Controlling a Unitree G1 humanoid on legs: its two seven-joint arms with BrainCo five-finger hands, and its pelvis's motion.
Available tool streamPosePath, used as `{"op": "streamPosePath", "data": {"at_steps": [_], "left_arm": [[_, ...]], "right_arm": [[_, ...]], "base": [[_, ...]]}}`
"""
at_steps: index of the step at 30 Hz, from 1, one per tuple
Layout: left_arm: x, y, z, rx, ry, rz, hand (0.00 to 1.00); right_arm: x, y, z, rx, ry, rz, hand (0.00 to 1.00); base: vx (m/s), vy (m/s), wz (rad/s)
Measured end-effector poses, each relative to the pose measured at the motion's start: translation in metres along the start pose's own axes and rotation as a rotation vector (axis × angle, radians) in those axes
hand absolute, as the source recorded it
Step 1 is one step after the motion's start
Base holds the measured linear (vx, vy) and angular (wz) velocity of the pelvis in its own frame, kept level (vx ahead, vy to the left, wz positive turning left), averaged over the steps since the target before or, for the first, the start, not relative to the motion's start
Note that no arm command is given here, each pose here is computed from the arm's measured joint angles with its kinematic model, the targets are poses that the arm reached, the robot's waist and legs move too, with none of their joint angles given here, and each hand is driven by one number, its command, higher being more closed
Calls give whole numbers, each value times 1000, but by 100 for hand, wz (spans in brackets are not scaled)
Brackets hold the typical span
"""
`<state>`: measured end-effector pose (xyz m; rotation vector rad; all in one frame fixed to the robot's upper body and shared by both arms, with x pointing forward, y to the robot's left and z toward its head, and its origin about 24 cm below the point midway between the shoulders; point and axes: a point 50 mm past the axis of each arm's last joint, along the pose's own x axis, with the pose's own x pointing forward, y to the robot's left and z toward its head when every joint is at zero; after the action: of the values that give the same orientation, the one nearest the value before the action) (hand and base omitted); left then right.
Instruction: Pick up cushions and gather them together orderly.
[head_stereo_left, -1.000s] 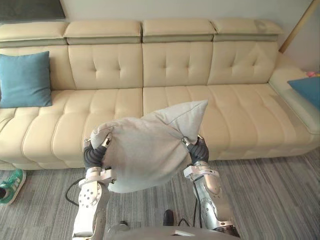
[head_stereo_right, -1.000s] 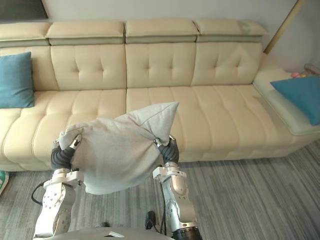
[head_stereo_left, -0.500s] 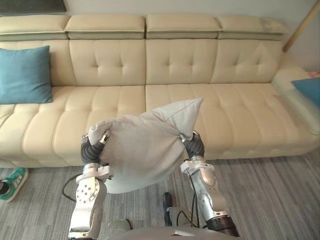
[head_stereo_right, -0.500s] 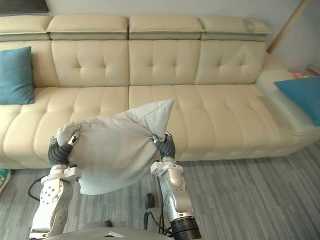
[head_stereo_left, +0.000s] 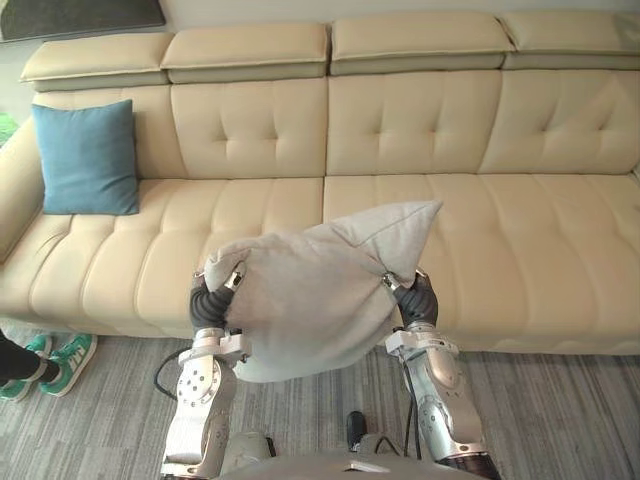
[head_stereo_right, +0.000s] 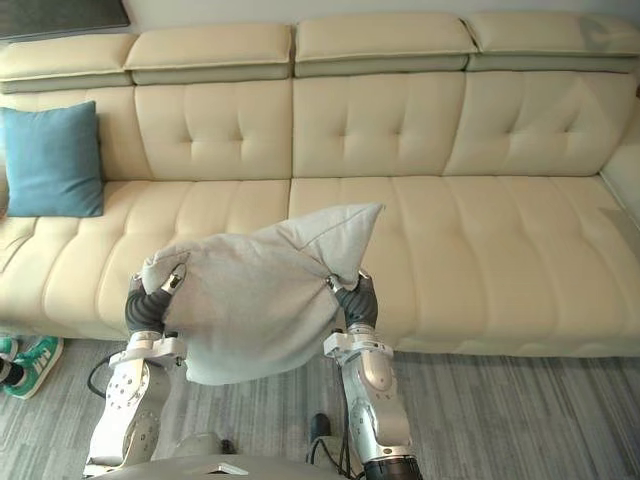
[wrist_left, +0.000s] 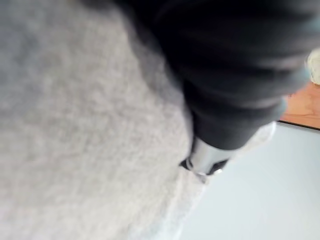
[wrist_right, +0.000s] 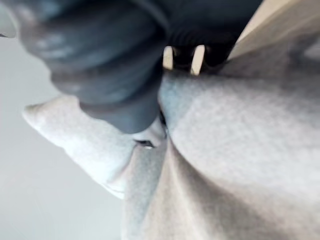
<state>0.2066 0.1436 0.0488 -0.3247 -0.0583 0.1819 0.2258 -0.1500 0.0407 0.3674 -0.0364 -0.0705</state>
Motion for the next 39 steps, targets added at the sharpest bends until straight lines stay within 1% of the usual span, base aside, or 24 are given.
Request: {"op": "streamPosePath", "data": {"at_steps": [7,15,16,29,39], "left_arm": [[-3,8,-2,34,11,6,100],[-5,7,-4,42,24,-13,100],[-5,5,-6,44,45,-24,100],[-4,10,-6,32,58,-9,100],[-4,13,-7,35,71,-4,100]], "right_arm": [[-5,4,-11,41,39,-19,100],[-4,-1,-16,17,57,-36,100],[-9,-9,-40,6,161,-63,100],[-9,-10,-41,-21,180,-46,100],[-9,-12,-43,0,201,-56,100]], "base": [[-8,209,-30],[46,-7,-18],[0,0,0],[-4,3,5],[-36,19,-15]]}}
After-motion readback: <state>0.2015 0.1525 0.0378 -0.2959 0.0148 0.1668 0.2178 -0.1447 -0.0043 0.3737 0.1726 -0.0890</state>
